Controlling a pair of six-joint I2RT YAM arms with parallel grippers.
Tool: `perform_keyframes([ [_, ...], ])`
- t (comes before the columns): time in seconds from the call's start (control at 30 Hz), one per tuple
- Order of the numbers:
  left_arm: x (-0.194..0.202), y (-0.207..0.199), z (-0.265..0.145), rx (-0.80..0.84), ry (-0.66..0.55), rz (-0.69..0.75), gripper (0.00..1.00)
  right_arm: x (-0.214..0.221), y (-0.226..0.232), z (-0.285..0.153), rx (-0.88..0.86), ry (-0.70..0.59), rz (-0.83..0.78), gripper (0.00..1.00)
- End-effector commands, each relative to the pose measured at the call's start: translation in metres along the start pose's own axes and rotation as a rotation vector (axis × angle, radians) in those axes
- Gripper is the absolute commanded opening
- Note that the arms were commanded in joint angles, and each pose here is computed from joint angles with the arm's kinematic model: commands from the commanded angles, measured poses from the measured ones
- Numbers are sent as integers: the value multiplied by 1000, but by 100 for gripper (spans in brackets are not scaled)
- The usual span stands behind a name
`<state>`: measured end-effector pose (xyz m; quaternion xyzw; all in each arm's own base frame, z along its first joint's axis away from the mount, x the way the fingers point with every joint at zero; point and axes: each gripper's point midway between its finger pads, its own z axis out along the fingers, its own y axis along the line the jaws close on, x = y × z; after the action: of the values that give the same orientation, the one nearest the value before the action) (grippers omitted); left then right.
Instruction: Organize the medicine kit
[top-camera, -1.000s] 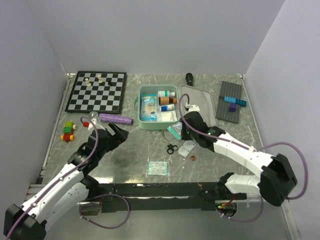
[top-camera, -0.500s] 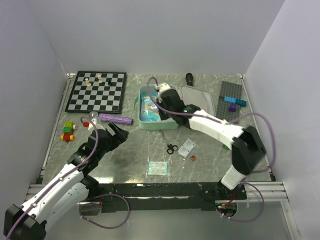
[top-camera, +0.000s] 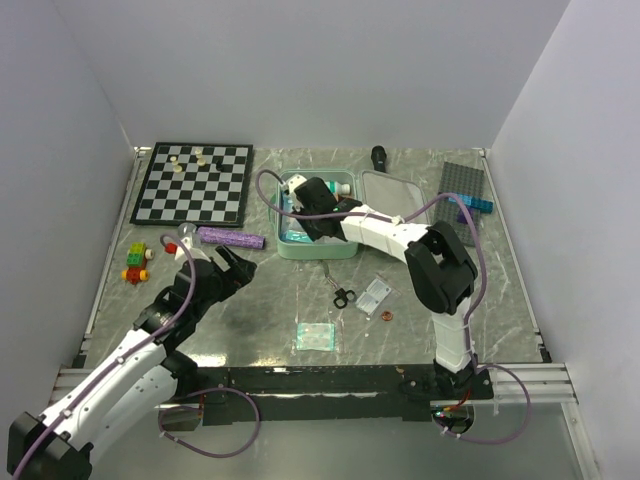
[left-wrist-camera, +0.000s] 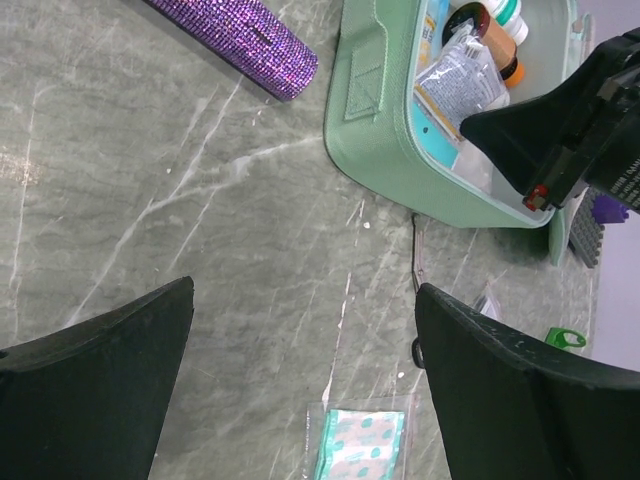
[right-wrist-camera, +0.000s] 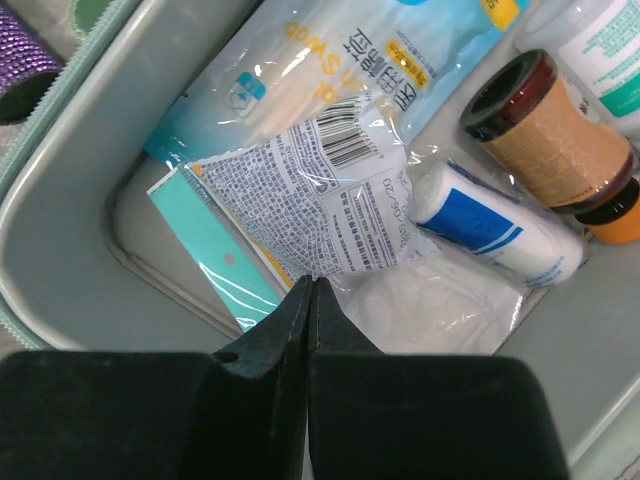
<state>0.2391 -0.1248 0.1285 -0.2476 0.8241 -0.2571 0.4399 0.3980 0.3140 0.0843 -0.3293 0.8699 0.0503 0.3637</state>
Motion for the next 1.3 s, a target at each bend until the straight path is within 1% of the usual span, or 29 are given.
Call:
perform_keyframes([
  [0.0, -5, -4, 3, 3, -14, 16, 96, -9, 1, -9, -38, -43, -60, 0],
  [0.17, -4, -5, 5, 3, -8, 20, 96, -5, 8, -12, -76, -47, -51, 0],
  [0.27, -4, -4, 5, -4, -5, 21, 96, -7, 0, -14, -27, -48, -16, 0],
  [0.43, -10, -8, 1, 11, -29, 9, 95, -39, -23, -57, 42, -159, 163, 0],
  [0.53, -25, -23, -3, 47, -68, 7, 96, -60, -25, -99, 7, -249, 220, 0],
  [0.6, -36, -42, -8, 108, -93, 24, 98, -66, -17, -121, -54, -277, 233, 0],
  [0.67, -47, -68, -16, 209, -115, 52, 99, -67, -4, -143, -139, -304, 240, 0],
  [0.73, -54, -100, -29, 360, -126, 91, 99, -63, 9, -164, -224, -339, 246, 0],
  [0.77, -59, -118, -38, 451, -140, 105, 97, -59, 15, -173, -259, -353, 256, 0],
  [0.83, -57, -147, -57, 629, -138, 147, 96, -44, 27, -186, -326, -359, 269, 0],
  [0.9, -53, -166, -73, 770, -124, 159, 96, -31, 36, -196, -367, -364, 289, 0],
  [0.93, -54, -175, -80, 833, -136, 154, 96, -28, 40, -202, -387, -367, 298, 0],
  [0.97, -49, -178, -84, 875, -118, 149, 96, -24, 43, -208, -395, -372, 306, 0],
  [1.0, -49, -183, -87, 911, -116, 147, 96, -20, 45, -210, -401, -371, 314, 0],
  [1.13, -35, -196, -84, 983, -39, 158, 96, -12, 56, -217, -424, -371, 326, 0],
  [1.27, -26, -199, -69, 963, 28, 183, 96, -7, 65, -222, -441, -369, 304, 0],
])
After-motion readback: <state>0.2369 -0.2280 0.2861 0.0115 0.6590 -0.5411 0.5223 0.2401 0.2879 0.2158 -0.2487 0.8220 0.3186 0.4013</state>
